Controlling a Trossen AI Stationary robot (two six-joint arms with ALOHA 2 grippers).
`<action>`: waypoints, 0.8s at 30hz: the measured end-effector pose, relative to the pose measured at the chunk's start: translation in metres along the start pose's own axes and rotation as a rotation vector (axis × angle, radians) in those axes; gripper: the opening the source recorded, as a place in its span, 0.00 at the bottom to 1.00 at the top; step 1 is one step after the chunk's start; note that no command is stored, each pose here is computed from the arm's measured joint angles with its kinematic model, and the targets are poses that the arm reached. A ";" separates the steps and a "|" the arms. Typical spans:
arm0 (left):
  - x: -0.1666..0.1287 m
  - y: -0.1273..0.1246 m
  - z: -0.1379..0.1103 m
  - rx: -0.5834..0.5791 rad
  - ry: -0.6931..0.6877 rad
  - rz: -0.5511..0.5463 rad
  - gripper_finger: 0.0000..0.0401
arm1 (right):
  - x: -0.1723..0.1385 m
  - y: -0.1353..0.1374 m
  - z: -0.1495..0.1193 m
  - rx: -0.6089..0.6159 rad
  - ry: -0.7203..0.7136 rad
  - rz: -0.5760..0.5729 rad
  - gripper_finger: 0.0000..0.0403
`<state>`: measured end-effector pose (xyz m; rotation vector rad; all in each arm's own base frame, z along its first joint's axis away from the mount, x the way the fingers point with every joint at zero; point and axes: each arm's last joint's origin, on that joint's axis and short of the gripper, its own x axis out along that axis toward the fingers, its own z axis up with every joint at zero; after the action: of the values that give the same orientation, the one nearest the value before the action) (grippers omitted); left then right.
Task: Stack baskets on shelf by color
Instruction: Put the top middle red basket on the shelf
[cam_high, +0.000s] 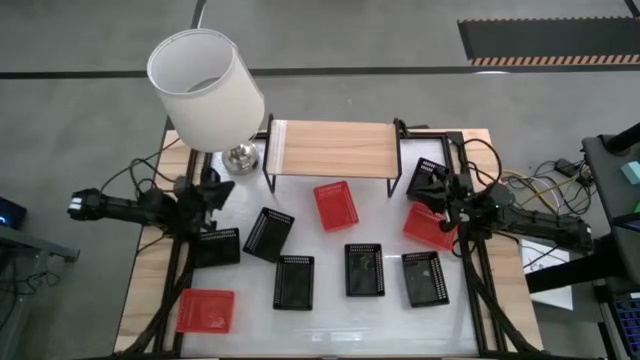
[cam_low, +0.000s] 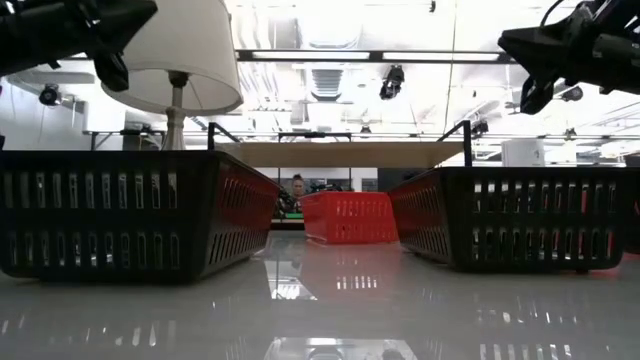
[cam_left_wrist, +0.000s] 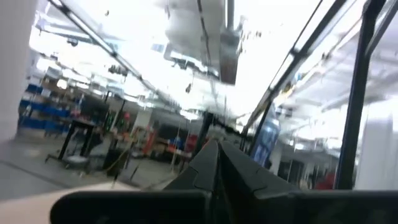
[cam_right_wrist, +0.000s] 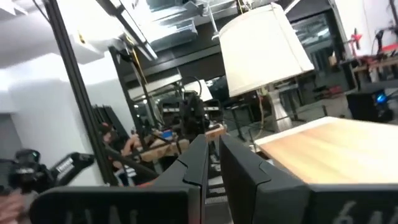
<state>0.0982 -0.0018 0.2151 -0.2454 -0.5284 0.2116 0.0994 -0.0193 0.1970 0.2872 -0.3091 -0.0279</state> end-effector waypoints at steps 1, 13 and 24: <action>0.000 0.000 0.001 -0.006 -0.006 0.000 0.00 | 0.000 0.000 0.000 -0.014 0.005 -0.002 0.08; 0.001 0.000 0.001 0.025 -0.005 0.001 0.00 | 0.006 -0.005 -0.008 -0.112 0.072 -0.046 0.08; 0.002 -0.004 0.013 0.069 -0.097 -0.067 0.00 | 0.034 0.006 -0.001 -0.259 0.086 0.067 0.08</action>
<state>0.0935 -0.0029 0.2276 -0.1504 -0.6234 0.1766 0.1316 -0.0157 0.2081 0.0211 -0.2264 0.0104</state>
